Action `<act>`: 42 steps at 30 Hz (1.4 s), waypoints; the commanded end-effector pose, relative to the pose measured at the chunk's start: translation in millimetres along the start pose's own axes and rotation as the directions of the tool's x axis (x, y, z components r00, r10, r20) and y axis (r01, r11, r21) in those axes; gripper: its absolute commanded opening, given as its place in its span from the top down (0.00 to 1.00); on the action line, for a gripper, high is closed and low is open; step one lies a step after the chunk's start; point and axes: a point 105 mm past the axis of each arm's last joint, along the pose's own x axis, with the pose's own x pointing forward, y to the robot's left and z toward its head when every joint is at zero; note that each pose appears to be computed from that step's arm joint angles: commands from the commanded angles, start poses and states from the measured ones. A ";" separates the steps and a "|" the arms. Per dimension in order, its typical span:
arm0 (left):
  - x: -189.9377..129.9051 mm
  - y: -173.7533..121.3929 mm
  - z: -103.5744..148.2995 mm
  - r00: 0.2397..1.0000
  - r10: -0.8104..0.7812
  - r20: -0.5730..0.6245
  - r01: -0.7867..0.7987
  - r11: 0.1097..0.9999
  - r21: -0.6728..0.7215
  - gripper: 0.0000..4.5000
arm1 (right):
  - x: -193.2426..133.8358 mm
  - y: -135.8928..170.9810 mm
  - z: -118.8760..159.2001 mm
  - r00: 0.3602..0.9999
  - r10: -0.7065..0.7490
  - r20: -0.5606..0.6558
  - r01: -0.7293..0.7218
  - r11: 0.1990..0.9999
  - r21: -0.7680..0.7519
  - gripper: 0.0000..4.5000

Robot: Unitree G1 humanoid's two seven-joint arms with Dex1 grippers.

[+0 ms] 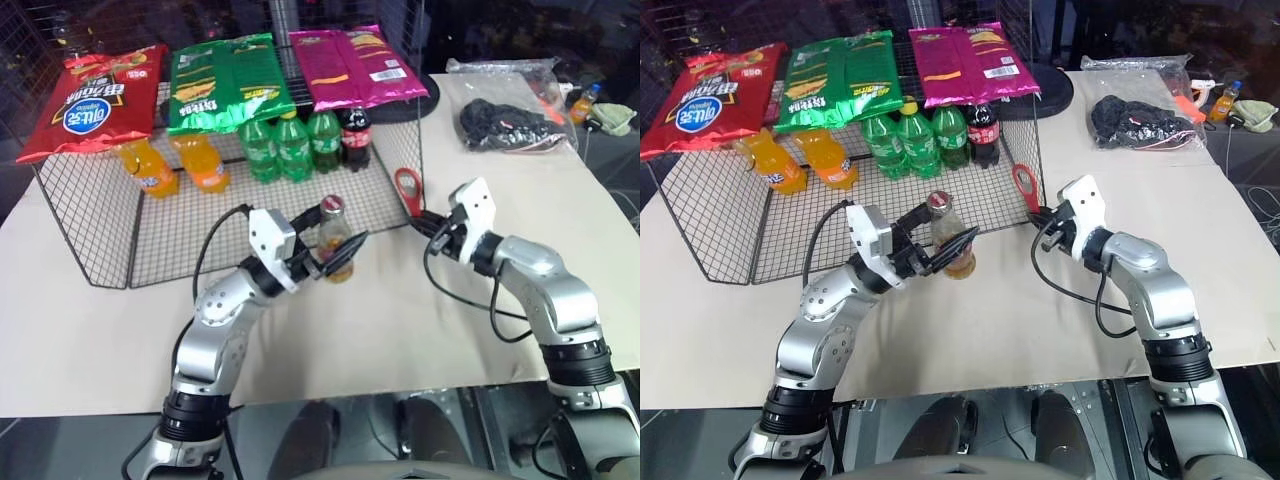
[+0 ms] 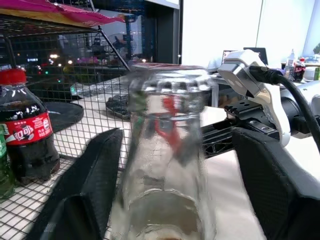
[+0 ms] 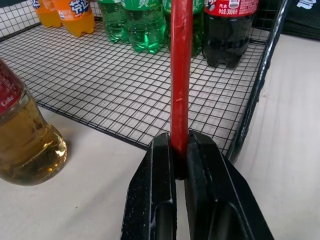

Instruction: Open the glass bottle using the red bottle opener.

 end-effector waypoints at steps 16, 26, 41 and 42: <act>-8.7 6.7 -17.1 0.999 0.047 -0.024 -0.045 0.997 0.070 0.73 | 13.2 33.8 42.2 0.978 0.117 0.171 -0.072 0.966 -0.248 1.00; -8.0 10.2 -28.0 0.997 0.072 -0.023 -0.071 0.995 0.072 0.73 | 13.7 54.8 46.9 0.938 0.180 0.298 0.038 0.797 -0.602 1.00; -4.6 9.8 -31.6 0.997 0.066 -0.034 -0.064 0.996 0.067 0.73 | 27.8 57.0 32.6 0.948 0.209 0.242 0.078 0.583 -0.809 1.00; -4.9 9.8 -32.0 0.997 0.067 -0.036 -0.065 0.996 0.067 0.73 | 28.9 58.5 33.6 0.946 0.212 0.246 0.081 0.578 -0.812 1.00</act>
